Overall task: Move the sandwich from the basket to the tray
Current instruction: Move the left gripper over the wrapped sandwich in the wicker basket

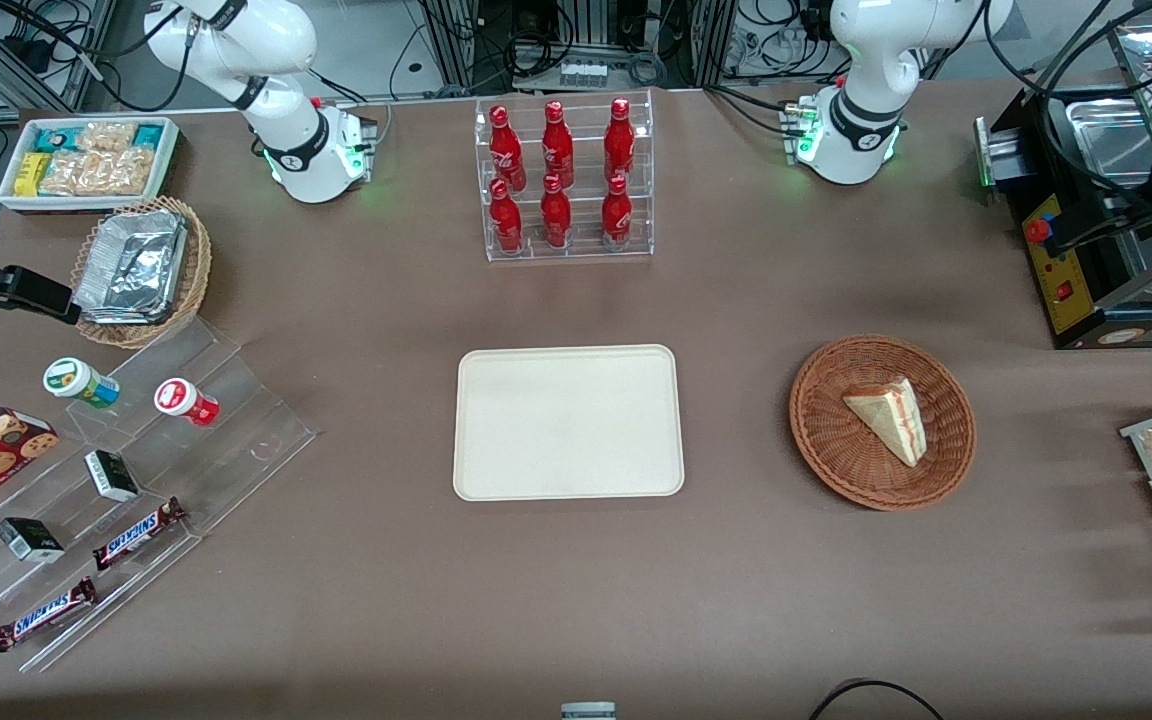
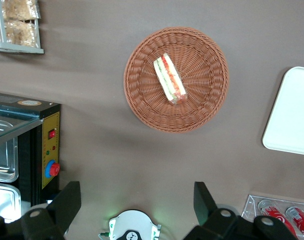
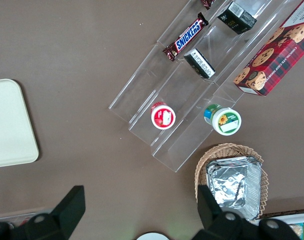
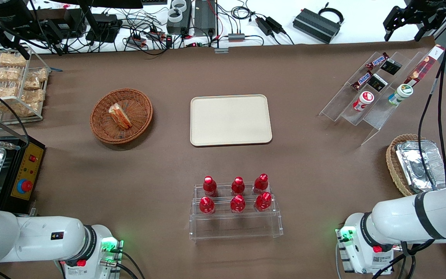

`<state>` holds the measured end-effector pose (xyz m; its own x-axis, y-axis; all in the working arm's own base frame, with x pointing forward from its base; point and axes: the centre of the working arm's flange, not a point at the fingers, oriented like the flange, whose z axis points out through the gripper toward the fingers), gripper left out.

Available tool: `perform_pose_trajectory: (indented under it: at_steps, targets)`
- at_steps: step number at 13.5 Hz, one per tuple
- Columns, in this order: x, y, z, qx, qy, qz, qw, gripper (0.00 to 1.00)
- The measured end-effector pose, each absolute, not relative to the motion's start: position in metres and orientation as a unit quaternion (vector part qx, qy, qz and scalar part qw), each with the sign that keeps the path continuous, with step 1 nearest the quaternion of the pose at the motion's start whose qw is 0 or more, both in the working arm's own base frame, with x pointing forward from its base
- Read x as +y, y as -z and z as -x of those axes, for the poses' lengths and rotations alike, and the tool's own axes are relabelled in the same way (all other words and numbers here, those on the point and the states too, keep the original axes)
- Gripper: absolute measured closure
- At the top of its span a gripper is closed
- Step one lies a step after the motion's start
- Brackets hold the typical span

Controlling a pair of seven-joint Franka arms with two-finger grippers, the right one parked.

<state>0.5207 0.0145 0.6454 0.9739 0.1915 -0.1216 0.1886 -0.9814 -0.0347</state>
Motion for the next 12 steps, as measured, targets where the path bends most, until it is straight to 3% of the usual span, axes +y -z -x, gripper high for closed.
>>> perform_pose_trajectory:
  at_steps: [5, 12]
  targets:
    - [0.011, -0.626, -0.531, -0.092, -0.058, 0.994, 0.011, 0.0]
    - [-0.026, -0.49, -0.554, -0.175, -0.005, 0.985, 0.008, 0.0]
